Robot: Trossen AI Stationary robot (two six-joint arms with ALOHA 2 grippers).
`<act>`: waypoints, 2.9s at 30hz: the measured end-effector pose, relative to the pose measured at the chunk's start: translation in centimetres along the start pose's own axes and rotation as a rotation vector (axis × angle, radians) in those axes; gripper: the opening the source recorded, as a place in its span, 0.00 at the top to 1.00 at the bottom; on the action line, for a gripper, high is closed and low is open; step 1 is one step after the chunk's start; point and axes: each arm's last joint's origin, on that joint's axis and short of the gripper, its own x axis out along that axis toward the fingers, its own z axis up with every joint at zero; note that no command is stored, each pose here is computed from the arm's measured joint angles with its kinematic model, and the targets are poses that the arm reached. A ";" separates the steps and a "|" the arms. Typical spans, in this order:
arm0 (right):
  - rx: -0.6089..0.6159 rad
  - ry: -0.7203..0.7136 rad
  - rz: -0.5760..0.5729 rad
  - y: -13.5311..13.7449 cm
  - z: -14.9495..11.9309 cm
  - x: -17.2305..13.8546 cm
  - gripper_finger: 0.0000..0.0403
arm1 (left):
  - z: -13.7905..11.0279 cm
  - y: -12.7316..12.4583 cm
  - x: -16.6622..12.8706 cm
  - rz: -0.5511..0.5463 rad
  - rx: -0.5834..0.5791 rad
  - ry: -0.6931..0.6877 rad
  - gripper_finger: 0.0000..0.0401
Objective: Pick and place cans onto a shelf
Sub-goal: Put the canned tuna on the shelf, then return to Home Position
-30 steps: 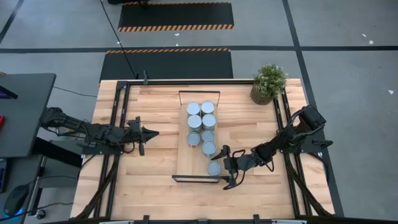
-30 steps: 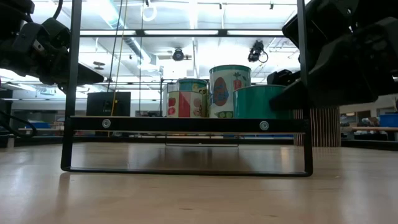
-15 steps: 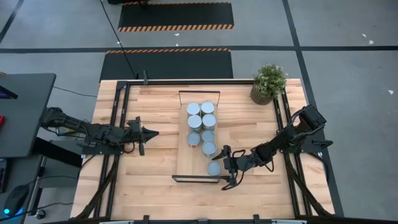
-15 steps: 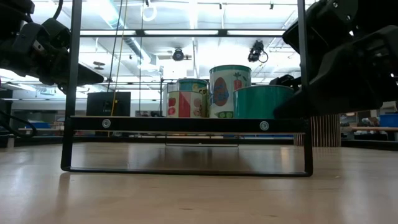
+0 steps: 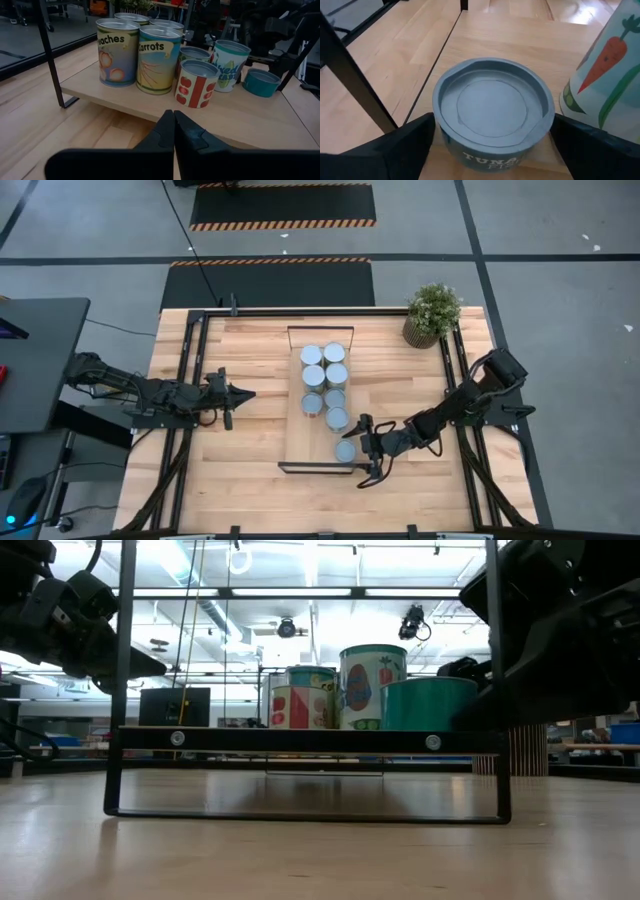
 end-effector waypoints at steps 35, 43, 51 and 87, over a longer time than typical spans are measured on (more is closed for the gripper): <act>0.018 0.173 -0.143 -1.6 1.2 -3.5 0.01 | 0.0 0.0 0.0 0.001 0.003 0.001 0.99; 0.097 0.118 -0.170 -2.2 1.7 -3.2 0.01 | 0.0 0.0 0.0 0.003 0.001 0.001 0.99; 0.118 0.103 -0.185 -2.2 1.8 -3.2 0.01 | 0.0 0.0 0.0 0.004 0.006 0.001 0.99; 0.068 0.004 -0.271 -6.3 0.8 -11.6 0.04 | 0.3 -0.1 0.0 -0.008 -0.010 -0.026 0.99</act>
